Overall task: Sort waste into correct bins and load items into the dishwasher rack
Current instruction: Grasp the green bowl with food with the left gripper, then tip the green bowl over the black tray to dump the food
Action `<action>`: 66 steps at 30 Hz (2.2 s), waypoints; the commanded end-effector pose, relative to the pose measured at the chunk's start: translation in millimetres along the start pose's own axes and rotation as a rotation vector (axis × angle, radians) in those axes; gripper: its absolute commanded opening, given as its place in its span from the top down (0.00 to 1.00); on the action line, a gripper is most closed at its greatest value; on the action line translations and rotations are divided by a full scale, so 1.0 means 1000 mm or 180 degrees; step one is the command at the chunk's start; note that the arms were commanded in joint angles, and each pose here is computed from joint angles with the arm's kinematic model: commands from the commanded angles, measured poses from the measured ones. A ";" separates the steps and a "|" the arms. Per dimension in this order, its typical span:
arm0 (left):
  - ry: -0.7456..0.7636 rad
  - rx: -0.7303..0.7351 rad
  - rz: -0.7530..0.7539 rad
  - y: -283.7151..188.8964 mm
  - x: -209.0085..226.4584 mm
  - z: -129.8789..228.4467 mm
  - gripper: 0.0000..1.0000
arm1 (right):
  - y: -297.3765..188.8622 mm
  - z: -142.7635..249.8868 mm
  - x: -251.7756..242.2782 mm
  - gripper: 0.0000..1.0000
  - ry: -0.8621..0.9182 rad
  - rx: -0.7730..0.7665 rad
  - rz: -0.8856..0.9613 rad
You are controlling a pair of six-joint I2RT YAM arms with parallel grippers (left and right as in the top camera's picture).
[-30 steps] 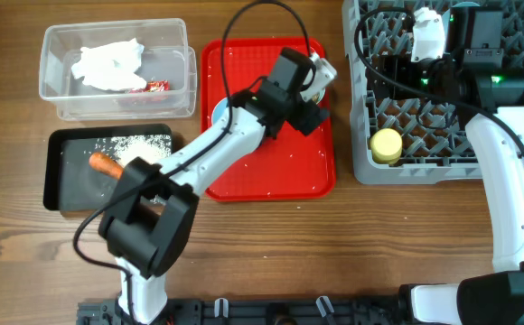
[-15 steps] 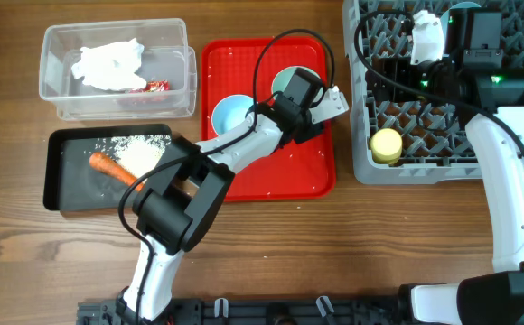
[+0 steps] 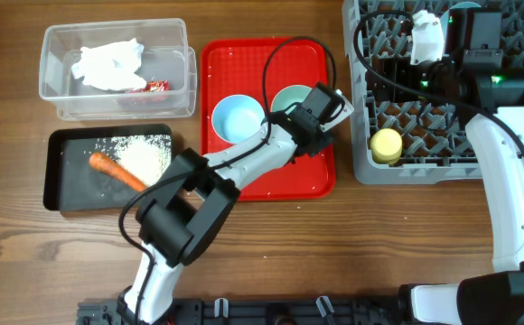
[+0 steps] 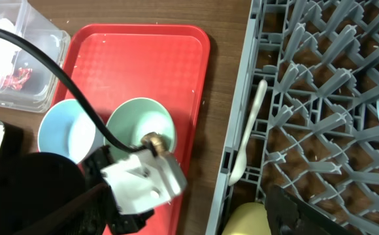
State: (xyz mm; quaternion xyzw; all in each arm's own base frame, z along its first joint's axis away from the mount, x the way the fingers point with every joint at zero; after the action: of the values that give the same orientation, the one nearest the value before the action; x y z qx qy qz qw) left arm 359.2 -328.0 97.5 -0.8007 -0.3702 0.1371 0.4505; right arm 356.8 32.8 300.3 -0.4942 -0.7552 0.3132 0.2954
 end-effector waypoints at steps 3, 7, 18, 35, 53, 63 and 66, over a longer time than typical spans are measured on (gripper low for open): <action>-0.0734 -0.0556 -0.0115 -0.093 0.025 -0.043 0.96 | -0.005 -0.001 0.002 0.23 -0.0070 -0.0053 0.0024; -0.1951 -0.0616 -0.0205 -0.130 0.069 -0.038 0.96 | -0.005 -0.001 0.002 0.23 -0.0062 -0.0053 0.0024; -0.3595 0.0335 0.0030 -0.205 0.177 0.061 0.96 | -0.005 -0.001 0.002 0.25 -0.0060 -0.0052 0.0024; -0.4628 -0.0720 0.1522 -0.292 0.283 0.239 0.96 | -0.005 -0.001 0.002 0.25 -0.0049 -0.0050 0.0022; -0.5453 -0.2398 0.2574 -0.264 0.315 0.336 0.96 | -0.005 0.003 0.003 0.25 -0.0019 0.0036 0.0006; -0.4743 -0.2217 0.2619 -0.278 0.308 0.273 0.96 | -0.005 0.003 0.003 0.25 -0.0019 0.0033 0.0007; -0.3911 -0.1670 0.2301 -0.283 0.288 0.202 0.96 | -0.005 0.003 0.003 0.24 0.0002 0.0025 0.0008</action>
State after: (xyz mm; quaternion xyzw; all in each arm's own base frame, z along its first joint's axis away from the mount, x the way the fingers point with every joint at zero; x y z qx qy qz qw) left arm 296.4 138.4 200.1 -0.6500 -0.2684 0.6731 -0.2290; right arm 353.7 32.7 298.1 -0.4899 -0.7524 0.3204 0.3021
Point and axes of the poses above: each gripper's point midway between its finger pads, its own y axis out along the fingers, its own x axis along the line the jaws close on, z = x × y, the point moved 8 cm from there along -y, back along the fingers, and after that the axes turned 8 degrees about -y, right-handed, at the moved point
